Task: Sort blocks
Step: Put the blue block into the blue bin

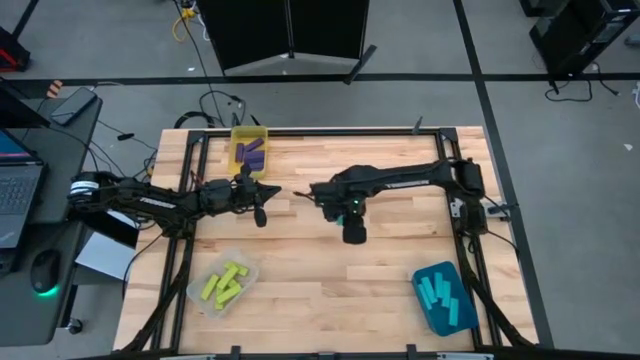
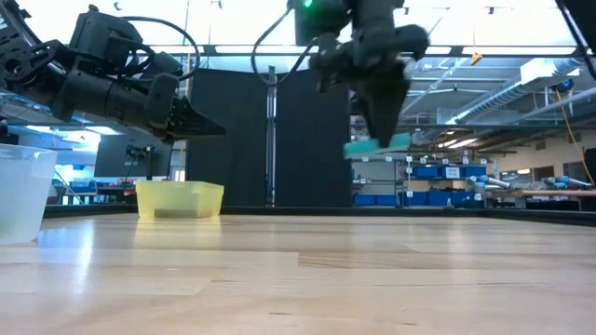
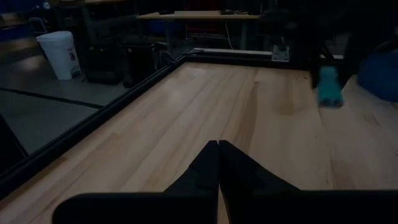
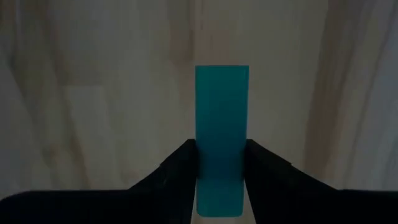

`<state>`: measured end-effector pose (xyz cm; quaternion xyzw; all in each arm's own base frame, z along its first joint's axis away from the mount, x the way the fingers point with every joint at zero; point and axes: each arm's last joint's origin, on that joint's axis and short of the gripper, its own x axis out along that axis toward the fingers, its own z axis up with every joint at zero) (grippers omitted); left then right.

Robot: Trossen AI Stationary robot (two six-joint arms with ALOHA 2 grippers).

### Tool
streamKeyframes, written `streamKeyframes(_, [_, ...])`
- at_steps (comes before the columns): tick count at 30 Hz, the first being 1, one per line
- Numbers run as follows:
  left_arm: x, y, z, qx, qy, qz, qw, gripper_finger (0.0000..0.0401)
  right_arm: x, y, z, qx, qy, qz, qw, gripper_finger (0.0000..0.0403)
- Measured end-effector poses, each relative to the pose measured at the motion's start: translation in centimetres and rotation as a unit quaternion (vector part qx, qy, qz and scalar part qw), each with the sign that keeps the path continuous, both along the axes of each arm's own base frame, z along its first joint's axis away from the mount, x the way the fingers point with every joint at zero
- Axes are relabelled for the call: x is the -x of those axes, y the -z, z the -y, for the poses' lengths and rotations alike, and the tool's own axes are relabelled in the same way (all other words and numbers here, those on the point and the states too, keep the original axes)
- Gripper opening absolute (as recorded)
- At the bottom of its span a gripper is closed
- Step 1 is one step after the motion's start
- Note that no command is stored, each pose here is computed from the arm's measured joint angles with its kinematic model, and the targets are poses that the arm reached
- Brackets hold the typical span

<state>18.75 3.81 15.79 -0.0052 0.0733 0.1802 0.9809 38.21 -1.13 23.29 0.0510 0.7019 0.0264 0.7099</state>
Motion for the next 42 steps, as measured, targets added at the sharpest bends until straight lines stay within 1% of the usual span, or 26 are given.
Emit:
streamKeyframes(4, [0.0,0.0,0.0,0.000,0.000,0.000,1.000,0.0016,1.8,-0.9,-2.2,-0.007,0.034,-0.021,0.999,0.0122])
streamKeyframes(8, [0.0,0.0,0.0,0.000,0.000,0.000,1.000,0.0016,4.6,-1.9,-4.4,-0.016,0.078,-0.031,0.996,0.0121])
streamKeyframes(11, [0.0,0.0,0.0,0.000,0.000,0.000,1.000,0.0016,7.1,-2.5,-6.0,-0.015,0.129,-0.038,0.991,0.0121])
streamKeyframes(14, [0.0,0.0,0.0,0.001,-0.002,0.000,1.000,0.0016,10.0,-3.4,-7.6,-0.016,0.196,-0.042,0.980,0.0121])
streamKeyframes(18, [0.0,0.1,0.0,0.019,-0.012,0.004,1.000,0.0016,14.1,-4.3,-10.6,-0.052,0.294,-0.045,0.953,0.0121])
streamKeyframes(22, [0.0,0.1,0.0,0.023,-0.012,0.002,1.000,0.0016,18.1,-4.4,-13.9,-0.094,0.388,-0.044,0.916,0.0121])
streamKeyframes(25, [0.0,0.1,0.0,0.023,-0.013,0.004,1.000,0.0016,20.7,-2.9,-15.8,-0.085,0.465,-0.051,0.880,0.0121])
streamKeyframes(27, [0.0,0.1,0.0,0.022,-0.015,0.006,1.000,0.0016,22.0,-1.5,-16.5,-0.076,0.504,-0.063,0.858,0.0122])
streamKeyframes(30, [0.0,0.1,0.0,0.023,-0.016,0.006,1.000,0.0016,23.5,0.9,-16.9,-0.052,0.549,-0.082,0.830,0.0122])
streamKeyframes(31, [0.0,0.1,0.0,0.027,-0.016,0.008,0.999,0.0016,23.7,1.6,-17.1,-0.055,0.559,-0.084,0.823,0.0122])
streamKeyframes(37, [0.0,0.0,0.0,0.030,-0.017,0.010,0.999,0.0016,24.3,4.6,-17.3,-0.082,0.595,-0.086,0.795,0.0122])
streamKeyframes(42, [0.0,0.0,0.0,0.030,-0.017,0.010,0.999,0.0016,24.6,5.6,-16.9,-0.071,0.606,-0.084,0.787,0.0122])
